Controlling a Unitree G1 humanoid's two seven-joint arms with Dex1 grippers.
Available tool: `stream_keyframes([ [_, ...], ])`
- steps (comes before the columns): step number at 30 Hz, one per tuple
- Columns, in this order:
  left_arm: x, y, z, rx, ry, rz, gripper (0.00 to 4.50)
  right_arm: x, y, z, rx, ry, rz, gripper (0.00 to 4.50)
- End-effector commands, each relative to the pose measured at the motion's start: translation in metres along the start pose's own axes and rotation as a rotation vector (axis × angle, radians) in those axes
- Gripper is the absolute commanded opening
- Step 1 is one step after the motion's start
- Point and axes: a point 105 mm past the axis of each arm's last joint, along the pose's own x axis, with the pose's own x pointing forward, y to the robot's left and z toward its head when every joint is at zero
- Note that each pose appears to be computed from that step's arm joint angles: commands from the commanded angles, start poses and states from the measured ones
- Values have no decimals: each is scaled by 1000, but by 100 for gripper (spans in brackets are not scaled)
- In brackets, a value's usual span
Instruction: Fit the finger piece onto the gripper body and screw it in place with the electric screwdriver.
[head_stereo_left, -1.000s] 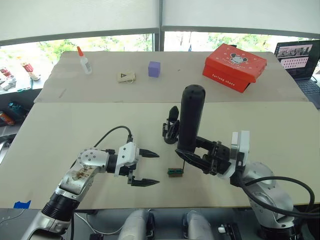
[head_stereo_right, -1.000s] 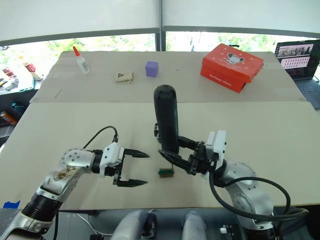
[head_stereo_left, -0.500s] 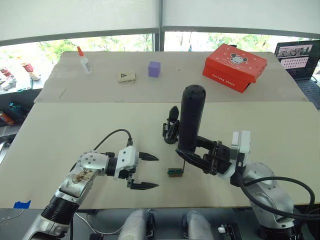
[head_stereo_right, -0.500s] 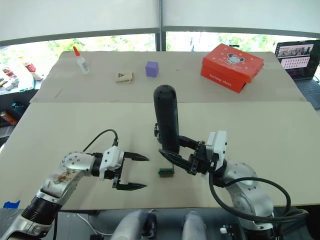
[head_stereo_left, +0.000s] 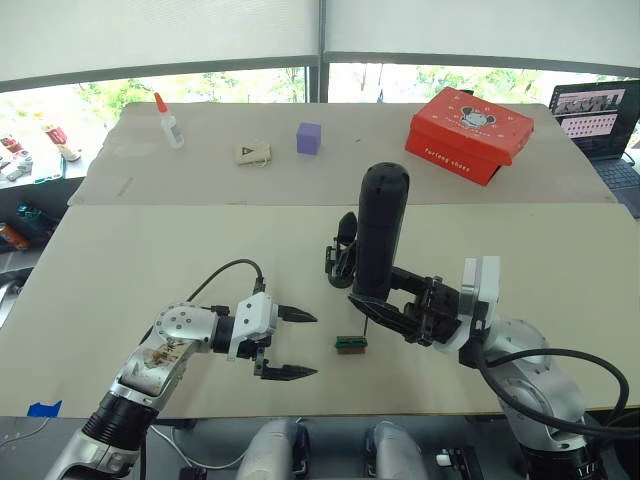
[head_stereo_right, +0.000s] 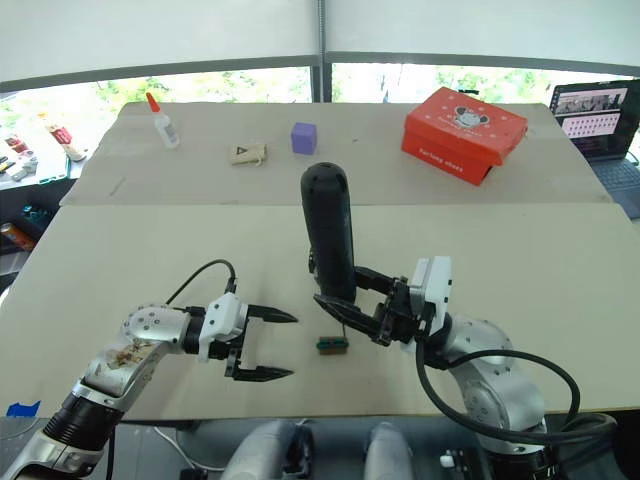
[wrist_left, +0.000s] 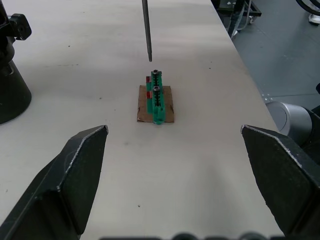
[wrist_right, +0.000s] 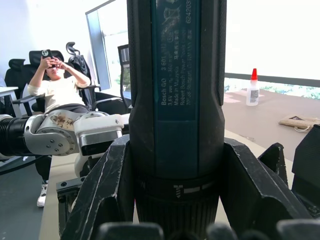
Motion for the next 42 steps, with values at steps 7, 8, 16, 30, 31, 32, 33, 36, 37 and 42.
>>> stream_keyframes([
  [7, 3, 2, 14, 44, -27, -1, 450, 1, 6, 11, -18, -34, 32, 192],
  [8, 4, 2, 14, 44, -27, -1, 450, 1, 6, 11, -16, -33, 33, 192],
  [16, 6, 3, 15, 47, -32, -1, 450, 4, 6, 10, -11, -35, 33, 192],
  [30, 6, 5, 15, 47, -35, 5, 450, 2, 3, 8, -11, -23, 24, 192],
  [31, 6, 5, 15, 47, -35, 6, 450, 2, 3, 7, -9, -20, 23, 192],
  [32, 6, 5, 15, 47, -35, 6, 450, 2, 3, 7, -9, -19, 22, 192],
  [33, 6, 5, 14, 48, -34, 7, 450, 2, 2, 7, -8, -18, 22, 192],
  [36, 6, 5, 14, 47, -34, 8, 450, 1, 2, 6, -8, -16, 22, 192],
  [37, 6, 5, 14, 47, -34, 8, 450, 1, 2, 6, -8, -15, 21, 192],
  [42, 6, 4, 15, 48, -36, 8, 450, 1, 1, 5, -7, -15, 18, 192],
])
